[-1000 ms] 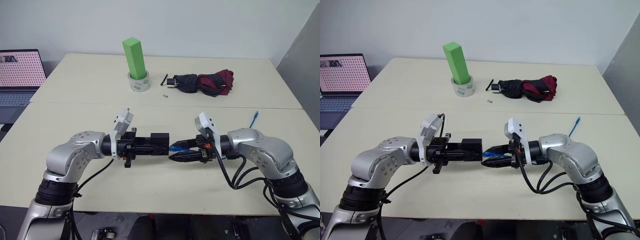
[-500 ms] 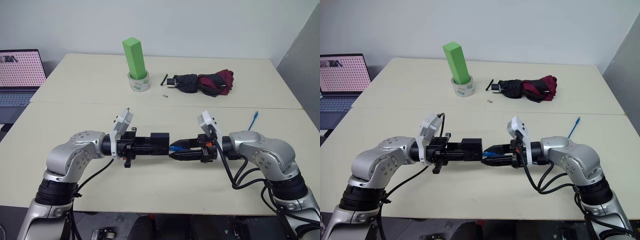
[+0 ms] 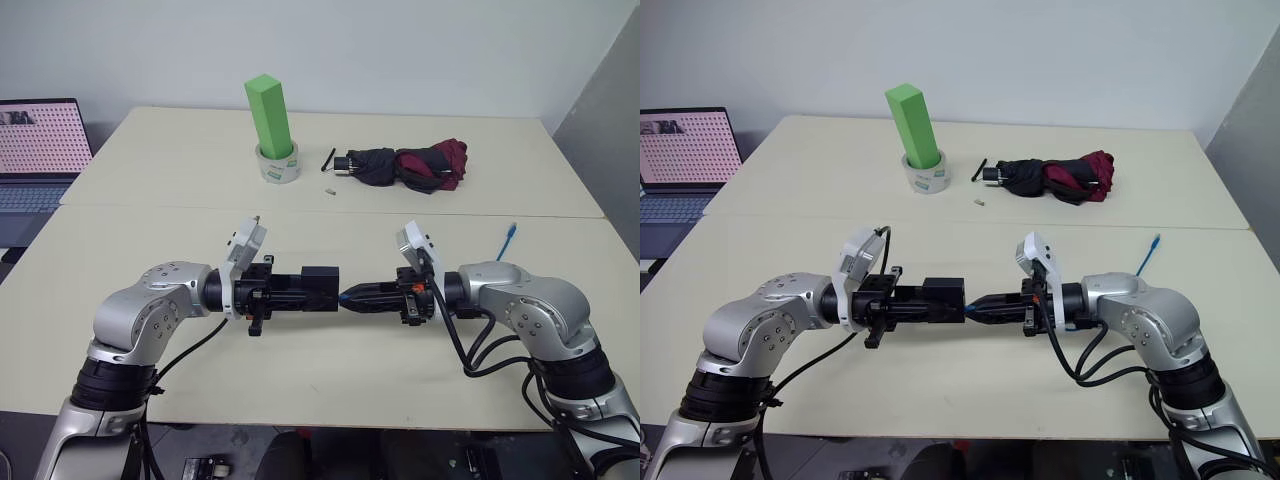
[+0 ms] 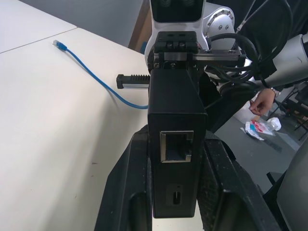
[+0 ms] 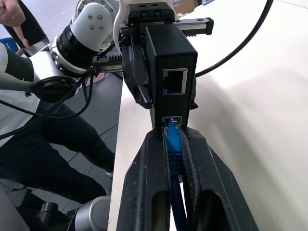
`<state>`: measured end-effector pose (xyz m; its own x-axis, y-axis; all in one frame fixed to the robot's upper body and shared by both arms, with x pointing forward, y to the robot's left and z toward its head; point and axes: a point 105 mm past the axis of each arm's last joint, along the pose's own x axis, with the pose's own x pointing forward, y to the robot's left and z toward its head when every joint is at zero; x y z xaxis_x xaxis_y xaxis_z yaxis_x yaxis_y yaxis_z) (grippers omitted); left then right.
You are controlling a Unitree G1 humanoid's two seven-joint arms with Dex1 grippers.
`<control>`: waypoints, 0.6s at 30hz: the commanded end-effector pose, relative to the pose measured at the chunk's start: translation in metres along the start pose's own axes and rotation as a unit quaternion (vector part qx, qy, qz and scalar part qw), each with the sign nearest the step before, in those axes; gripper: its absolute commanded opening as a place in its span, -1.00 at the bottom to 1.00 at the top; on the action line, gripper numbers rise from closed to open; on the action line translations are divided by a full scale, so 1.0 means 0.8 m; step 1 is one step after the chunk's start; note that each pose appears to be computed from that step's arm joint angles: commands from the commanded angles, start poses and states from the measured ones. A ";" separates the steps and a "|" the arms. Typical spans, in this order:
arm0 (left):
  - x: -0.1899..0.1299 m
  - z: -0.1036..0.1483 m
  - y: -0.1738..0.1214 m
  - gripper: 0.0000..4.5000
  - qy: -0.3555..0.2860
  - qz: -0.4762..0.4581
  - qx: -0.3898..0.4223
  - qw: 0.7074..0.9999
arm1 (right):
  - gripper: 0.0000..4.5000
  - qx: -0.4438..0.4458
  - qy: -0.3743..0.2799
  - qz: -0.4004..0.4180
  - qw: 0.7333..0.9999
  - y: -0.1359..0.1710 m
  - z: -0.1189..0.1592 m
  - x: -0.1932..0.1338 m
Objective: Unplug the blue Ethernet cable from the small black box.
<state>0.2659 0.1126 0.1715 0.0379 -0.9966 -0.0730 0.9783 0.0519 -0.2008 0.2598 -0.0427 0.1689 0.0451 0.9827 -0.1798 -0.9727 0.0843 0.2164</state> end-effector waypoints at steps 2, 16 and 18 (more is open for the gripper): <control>0.004 0.007 -0.011 -0.65 0.002 -0.021 0.022 1.000 | -0.98 -0.017 0.007 0.010 1.000 0.001 0.009 -0.002; -0.021 -0.008 0.005 -0.65 0.042 0.036 0.052 0.997 | -0.98 -0.008 0.053 -0.074 0.996 -0.034 -0.019 -0.063; -0.022 -0.008 0.008 -0.65 0.040 0.044 0.054 0.997 | -0.98 -0.032 0.072 -0.145 0.986 -0.058 -0.035 -0.076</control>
<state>0.2676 0.1273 0.1583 0.0851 -0.9809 -0.1748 0.9849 0.1094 -0.1340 0.2805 -0.0951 0.1454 0.1629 0.9276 -0.3361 -0.9527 0.2364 0.1908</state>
